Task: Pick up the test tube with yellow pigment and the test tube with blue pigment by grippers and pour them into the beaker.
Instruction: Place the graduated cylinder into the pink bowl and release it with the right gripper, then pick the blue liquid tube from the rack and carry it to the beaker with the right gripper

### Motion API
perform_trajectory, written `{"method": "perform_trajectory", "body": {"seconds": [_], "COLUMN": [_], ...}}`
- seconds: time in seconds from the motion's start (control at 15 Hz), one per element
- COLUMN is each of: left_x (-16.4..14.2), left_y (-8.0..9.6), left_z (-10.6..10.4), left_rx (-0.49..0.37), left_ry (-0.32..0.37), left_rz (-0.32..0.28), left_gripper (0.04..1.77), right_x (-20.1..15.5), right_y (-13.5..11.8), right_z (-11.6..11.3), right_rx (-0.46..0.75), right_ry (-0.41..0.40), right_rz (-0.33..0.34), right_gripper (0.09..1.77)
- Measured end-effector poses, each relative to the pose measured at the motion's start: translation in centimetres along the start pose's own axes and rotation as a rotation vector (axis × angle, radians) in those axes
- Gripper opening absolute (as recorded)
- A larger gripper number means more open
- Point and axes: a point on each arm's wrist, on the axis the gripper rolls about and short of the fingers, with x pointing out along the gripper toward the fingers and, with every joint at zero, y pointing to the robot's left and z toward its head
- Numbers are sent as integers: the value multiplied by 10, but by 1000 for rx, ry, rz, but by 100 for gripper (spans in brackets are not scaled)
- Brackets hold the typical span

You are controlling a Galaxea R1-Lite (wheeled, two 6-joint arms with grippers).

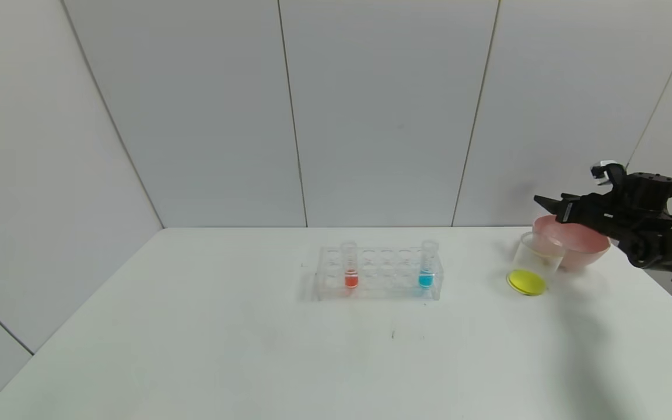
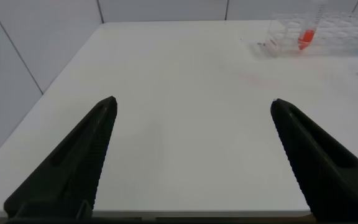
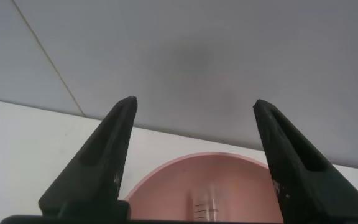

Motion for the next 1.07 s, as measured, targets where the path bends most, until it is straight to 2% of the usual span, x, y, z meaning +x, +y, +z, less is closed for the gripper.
{"method": "perform_trajectory", "body": {"seconds": [0.2,0.4,0.67,1.07], "left_x": [0,0,0,0], "left_y": [0,0,0,0], "left_z": [0,0,0,0], "left_rx": [0,0,0,0], "left_ry": [0,0,0,0], "left_rz": [0,0,0,0], "left_gripper": [176,176,176,176], "right_x": [-11,-24,-36,-85], "right_y": [19,57,132,203], "right_z": [14,20,33,21], "right_rx": [-8,-3,17,25], "right_ry": [-20,-8,-80,-15], "right_rz": [24,66,-65,-150], "right_gripper": [147,155,161,167]}}
